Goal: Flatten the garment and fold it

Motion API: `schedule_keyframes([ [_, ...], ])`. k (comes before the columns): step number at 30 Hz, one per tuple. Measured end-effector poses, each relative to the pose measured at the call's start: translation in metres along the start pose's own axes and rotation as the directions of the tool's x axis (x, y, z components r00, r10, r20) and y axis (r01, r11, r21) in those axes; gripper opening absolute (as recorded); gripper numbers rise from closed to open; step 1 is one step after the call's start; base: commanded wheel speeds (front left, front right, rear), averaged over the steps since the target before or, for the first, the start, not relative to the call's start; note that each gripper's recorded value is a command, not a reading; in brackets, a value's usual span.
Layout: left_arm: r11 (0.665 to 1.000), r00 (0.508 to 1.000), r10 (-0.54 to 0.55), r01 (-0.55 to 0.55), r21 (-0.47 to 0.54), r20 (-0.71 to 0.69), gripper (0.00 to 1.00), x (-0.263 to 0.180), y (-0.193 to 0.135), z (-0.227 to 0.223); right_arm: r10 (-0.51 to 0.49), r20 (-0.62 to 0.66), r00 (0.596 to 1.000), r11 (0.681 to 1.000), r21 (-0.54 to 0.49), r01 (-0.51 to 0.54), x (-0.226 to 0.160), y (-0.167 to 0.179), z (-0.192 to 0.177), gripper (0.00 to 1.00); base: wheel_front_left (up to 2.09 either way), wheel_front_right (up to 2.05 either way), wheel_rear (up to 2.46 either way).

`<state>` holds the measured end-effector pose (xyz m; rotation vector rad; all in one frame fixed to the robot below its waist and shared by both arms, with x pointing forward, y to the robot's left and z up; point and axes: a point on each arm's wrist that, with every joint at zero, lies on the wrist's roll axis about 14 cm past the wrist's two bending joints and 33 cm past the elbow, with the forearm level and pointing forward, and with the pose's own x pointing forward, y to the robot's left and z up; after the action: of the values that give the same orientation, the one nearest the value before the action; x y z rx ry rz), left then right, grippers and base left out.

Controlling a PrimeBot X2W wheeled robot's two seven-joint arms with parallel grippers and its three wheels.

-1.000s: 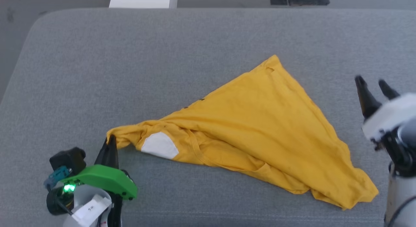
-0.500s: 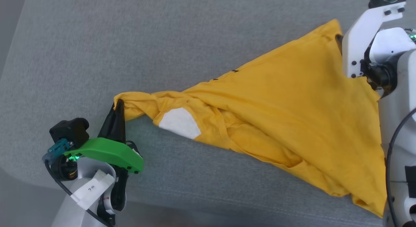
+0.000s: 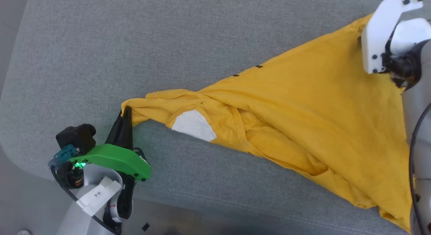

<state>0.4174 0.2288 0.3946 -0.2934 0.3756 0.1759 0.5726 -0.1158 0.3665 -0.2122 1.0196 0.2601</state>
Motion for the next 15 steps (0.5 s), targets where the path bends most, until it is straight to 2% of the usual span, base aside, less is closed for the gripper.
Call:
schedule_keyframes([
  [2, 1.000, 1.000, -0.007, 0.007, 0.001, 0.007, 0.00, 0.000, -0.002, 0.003, 0.023, 0.031, 0.999, 0.999, 0.023, -0.024, -0.006, 0.005, 0.002, 0.00, 0.00, 0.00, 0.00],
  [6, 1.000, 0.999, -0.031, 0.031, 0.001, 0.034, 0.00, -0.002, -0.010, 0.012, 0.041, 0.174, 0.984, 0.994, 0.089, -0.058, -0.026, 0.004, 0.012, 0.00, 0.00, 0.00, 0.00],
  [11, 0.998, 0.996, -0.055, 0.055, -0.006, 0.064, 0.00, -0.012, -0.021, 0.022, 0.001, 0.379, 0.925, 0.982, 0.176, -0.074, -0.076, -0.018, 0.031, 0.00, 0.00, 0.00, 0.00],
  [15, 0.997, 0.994, -0.072, 0.073, -0.012, 0.076, 0.00, -0.025, -0.028, 0.025, -0.046, 0.425, 0.904, 0.968, 0.242, -0.064, -0.111, -0.036, 0.002, 0.00, 0.00, 0.00, 0.00],
])
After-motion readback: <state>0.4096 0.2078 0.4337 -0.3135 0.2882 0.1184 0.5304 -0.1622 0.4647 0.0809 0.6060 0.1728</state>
